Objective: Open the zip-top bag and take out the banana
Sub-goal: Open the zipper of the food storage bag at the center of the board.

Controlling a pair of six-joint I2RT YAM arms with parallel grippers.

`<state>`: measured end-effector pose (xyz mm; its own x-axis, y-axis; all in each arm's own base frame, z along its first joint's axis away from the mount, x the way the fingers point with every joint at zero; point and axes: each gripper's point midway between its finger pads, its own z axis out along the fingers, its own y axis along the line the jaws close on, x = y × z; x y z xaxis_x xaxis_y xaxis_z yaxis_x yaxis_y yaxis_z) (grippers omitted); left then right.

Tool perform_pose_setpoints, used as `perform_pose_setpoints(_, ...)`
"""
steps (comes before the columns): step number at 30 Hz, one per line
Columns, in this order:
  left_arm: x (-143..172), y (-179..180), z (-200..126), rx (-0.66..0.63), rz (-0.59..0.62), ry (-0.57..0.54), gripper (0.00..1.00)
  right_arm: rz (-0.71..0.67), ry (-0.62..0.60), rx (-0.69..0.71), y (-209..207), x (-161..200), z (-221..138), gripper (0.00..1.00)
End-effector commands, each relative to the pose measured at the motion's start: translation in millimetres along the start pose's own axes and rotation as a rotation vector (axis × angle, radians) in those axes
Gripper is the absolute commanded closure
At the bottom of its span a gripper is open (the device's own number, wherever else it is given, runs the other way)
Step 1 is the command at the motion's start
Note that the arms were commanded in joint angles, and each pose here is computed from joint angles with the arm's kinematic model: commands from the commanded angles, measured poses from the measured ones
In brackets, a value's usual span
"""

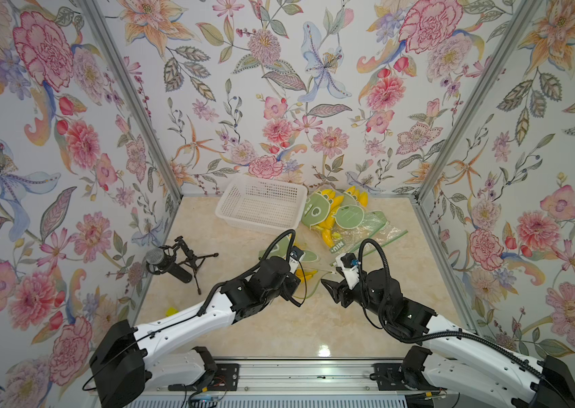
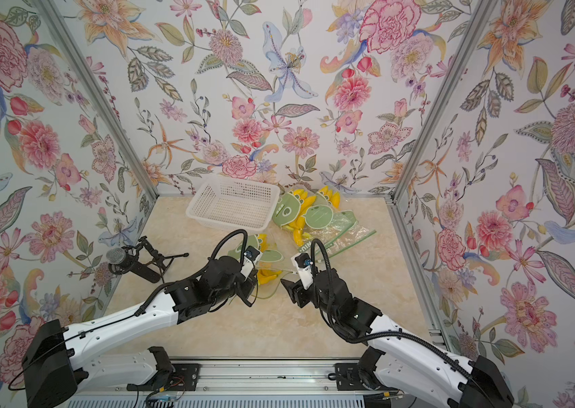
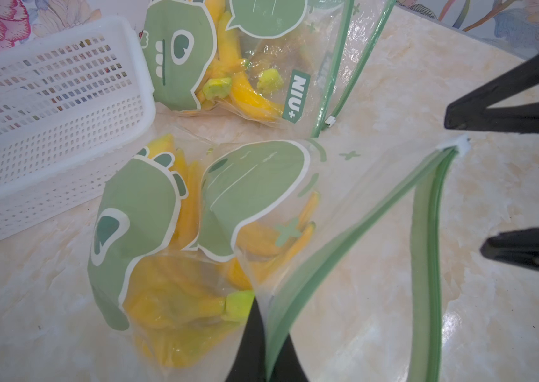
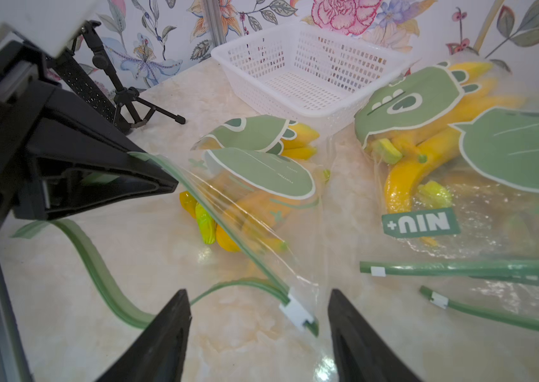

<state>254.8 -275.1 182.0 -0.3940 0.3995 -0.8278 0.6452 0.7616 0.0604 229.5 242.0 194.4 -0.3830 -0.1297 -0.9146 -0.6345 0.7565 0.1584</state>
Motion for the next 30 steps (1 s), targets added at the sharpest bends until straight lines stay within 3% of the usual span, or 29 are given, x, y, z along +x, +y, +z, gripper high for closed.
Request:
perform_pose_setpoints(1, -14.4, -7.3, 2.6, 0.006, -0.043, -0.067, 1.00, 0.306, 0.014, 0.042, -4.5, 7.9, 4.3, 0.24)
perform_pose_setpoints(5, -15.9, -19.5, 7.6, 0.025, -0.027, -0.064, 1.00, 0.492, 0.030, 0.093, -11.6, 21.4, 14.4, 0.21)
perform_pose_setpoints(12, -17.4, -21.1, 5.3, 0.017, -0.049, -0.086, 1.00, 0.548, 0.104, 0.201, -21.9, 49.7, 32.0, 0.32)
perform_pose_setpoints(18, -18.7, 5.0, -4.8, -0.119, -0.045, -0.089, 1.00, 0.523, 0.189, 0.334, -39.4, 84.0, 23.6, 0.46)
perform_pose_setpoints(25, -34.2, 24.8, -16.1, -0.149, -0.084, -0.136, 1.00, 0.446, 0.291, 0.416, -42.5, 108.7, 17.9, 0.47)
perform_pose_setpoints(30, -33.1, 21.1, -17.0, -0.126, -0.065, -0.135, 1.00, 0.387, 0.256, 0.363, -30.5, 85.4, 16.1, 0.44)
